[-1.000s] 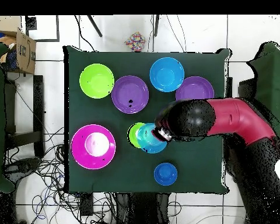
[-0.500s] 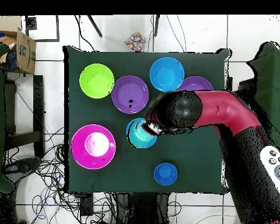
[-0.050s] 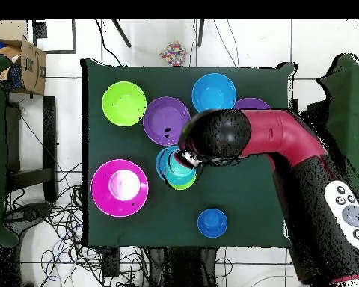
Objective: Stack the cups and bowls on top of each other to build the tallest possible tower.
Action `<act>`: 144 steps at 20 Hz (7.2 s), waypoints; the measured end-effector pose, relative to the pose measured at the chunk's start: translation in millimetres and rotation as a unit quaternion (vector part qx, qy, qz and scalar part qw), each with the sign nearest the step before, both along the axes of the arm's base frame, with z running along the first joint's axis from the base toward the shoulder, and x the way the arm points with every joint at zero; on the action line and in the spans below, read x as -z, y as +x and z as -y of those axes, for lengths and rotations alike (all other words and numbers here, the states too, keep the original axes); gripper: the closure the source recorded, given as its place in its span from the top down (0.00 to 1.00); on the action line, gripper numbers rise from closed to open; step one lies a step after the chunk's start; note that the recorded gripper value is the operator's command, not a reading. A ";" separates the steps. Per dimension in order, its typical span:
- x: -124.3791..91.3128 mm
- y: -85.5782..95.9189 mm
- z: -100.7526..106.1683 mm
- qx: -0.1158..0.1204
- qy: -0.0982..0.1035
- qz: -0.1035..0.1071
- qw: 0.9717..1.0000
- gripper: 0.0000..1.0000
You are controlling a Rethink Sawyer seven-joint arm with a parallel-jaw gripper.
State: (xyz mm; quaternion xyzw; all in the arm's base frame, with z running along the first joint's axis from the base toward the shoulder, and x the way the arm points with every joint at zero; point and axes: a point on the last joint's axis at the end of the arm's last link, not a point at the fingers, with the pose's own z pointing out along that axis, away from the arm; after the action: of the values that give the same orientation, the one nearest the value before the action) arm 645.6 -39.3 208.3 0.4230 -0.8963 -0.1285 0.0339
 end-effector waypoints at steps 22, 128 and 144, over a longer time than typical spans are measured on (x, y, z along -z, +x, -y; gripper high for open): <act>27.6 26.5 -8.7 0.027 0.031 -0.048 0.998 0.00; 118.1 -34.4 30.1 0.075 0.096 -0.124 0.985 0.00; 118.8 -35.4 33.5 0.077 0.096 -0.124 0.985 0.00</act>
State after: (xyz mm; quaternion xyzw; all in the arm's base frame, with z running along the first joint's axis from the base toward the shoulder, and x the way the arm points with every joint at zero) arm 610.2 -72.8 89.5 0.3348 -0.8986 -0.2675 0.0939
